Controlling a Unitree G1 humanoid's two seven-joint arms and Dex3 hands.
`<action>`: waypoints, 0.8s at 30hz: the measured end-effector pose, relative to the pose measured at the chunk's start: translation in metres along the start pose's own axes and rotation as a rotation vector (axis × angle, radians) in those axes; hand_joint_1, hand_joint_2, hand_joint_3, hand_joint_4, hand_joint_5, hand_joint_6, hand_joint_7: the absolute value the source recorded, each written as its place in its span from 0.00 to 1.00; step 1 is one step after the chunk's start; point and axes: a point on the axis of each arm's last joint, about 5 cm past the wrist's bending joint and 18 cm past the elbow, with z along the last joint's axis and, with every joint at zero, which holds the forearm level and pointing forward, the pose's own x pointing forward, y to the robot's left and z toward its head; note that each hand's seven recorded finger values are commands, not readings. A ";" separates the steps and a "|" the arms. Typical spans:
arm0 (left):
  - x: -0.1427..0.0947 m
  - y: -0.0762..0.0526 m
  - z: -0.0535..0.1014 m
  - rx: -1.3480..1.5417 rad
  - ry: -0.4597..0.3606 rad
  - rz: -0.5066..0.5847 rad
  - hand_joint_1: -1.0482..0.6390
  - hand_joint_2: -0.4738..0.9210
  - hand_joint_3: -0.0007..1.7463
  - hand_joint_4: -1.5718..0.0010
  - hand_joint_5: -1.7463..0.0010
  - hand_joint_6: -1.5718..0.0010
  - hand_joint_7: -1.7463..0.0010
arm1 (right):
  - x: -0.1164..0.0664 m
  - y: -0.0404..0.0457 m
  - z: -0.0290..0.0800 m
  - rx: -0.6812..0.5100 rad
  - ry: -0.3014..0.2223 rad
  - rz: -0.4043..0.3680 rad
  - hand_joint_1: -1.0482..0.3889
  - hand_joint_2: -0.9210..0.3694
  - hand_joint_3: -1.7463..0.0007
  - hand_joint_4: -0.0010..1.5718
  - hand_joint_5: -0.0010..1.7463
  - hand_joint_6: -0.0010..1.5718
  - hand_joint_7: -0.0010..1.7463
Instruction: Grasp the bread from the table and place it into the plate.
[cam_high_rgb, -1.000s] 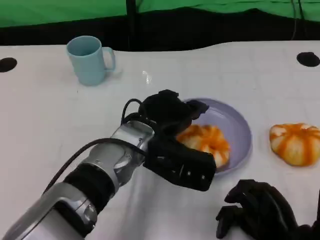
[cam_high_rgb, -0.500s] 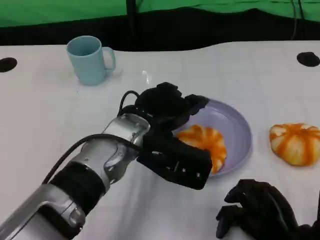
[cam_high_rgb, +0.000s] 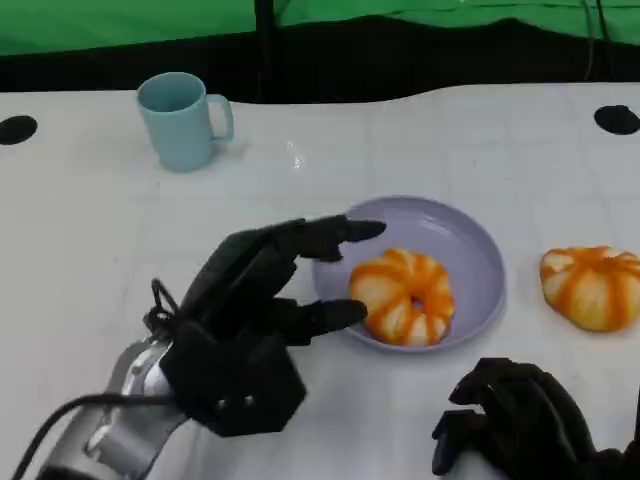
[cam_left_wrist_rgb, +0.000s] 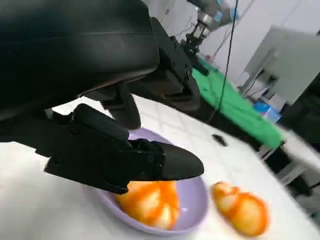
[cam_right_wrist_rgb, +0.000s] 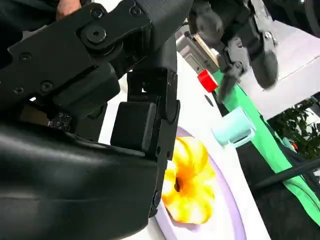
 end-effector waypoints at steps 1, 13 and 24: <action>-0.003 0.000 -0.001 -0.051 0.001 0.012 0.29 1.00 0.20 0.67 0.10 0.61 0.55 | 0.000 -0.0001 0.000 0.000 0.000 -0.001 0.02 0.15 1.00 1.00 0.44 1.00 0.22; -0.041 -0.003 -0.011 -0.596 0.080 0.060 0.24 1.00 0.23 0.58 0.00 0.69 0.02 | -0.001 0.0011 0.002 -0.004 0.000 -0.017 0.01 0.15 1.00 1.00 0.45 1.00 0.23; -0.077 -0.003 -0.031 -1.052 0.140 -0.017 0.21 1.00 0.14 0.48 0.00 0.62 0.00 | -0.001 0.0010 0.002 -0.006 0.010 -0.014 0.02 0.16 1.00 0.99 0.44 1.00 0.22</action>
